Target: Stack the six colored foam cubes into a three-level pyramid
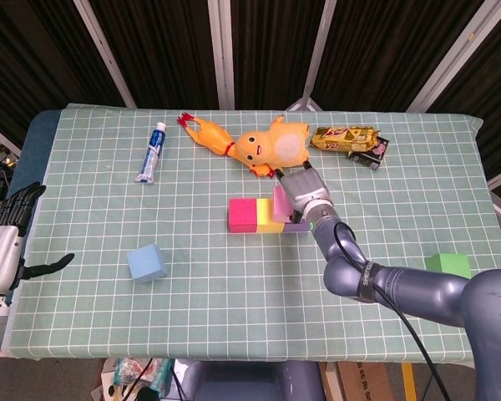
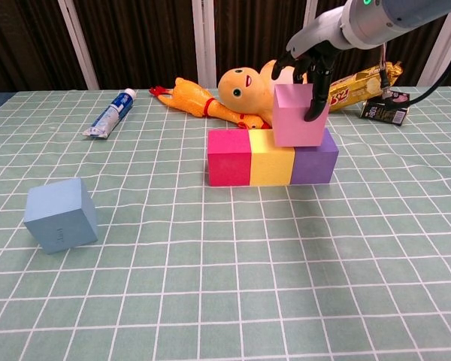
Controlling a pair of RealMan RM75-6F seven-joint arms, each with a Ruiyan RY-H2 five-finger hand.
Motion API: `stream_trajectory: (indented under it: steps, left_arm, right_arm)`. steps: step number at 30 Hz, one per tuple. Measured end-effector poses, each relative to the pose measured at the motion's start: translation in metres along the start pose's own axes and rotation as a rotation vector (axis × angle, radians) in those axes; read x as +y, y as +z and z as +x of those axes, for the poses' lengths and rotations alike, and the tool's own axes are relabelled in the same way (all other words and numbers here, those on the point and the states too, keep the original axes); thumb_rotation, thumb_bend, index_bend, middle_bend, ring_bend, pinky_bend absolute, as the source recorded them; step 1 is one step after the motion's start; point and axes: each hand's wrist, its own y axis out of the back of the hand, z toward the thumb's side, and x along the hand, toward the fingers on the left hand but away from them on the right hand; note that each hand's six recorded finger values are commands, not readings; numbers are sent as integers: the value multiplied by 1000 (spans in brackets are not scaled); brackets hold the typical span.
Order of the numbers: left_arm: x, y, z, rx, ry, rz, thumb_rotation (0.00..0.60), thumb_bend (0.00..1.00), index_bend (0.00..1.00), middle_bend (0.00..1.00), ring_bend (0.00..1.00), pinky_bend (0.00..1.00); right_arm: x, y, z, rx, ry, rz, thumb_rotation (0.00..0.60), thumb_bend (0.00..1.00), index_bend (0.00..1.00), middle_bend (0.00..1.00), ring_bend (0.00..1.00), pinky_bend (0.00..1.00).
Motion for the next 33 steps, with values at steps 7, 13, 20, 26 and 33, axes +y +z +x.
stream_trajectory:
  steps: [7,13,20,26,33]
  left_arm:
    - [1,0,0,1,2,0,600,109,0,19,0,18]
    - [0,-1,0,2,2,0,600,109,0,19,0,18]
    - [1,-1,0,1,3,1,600,109,0,19,0,18]
    - [1,-1,0,1,4,0,600,109,0,19,0,18]
    - [0,0,0,0,1,0,600,109,0,19,0,18]
  right_arm:
    - [-3,-3,-2,-6,8,3,600,273,0,380,291,0]
    - [-5,-2,-2,-4,15,7,600,273,0,380,291,0]
    - [-3,0,-3,1,12,14,600,273,0,380,291,0]
    - [-4,2,-3,3,11,26,600,273,0,380,290,0]
    - [-4,2,-4,-1,7,35,600,273,0,380,291,0]
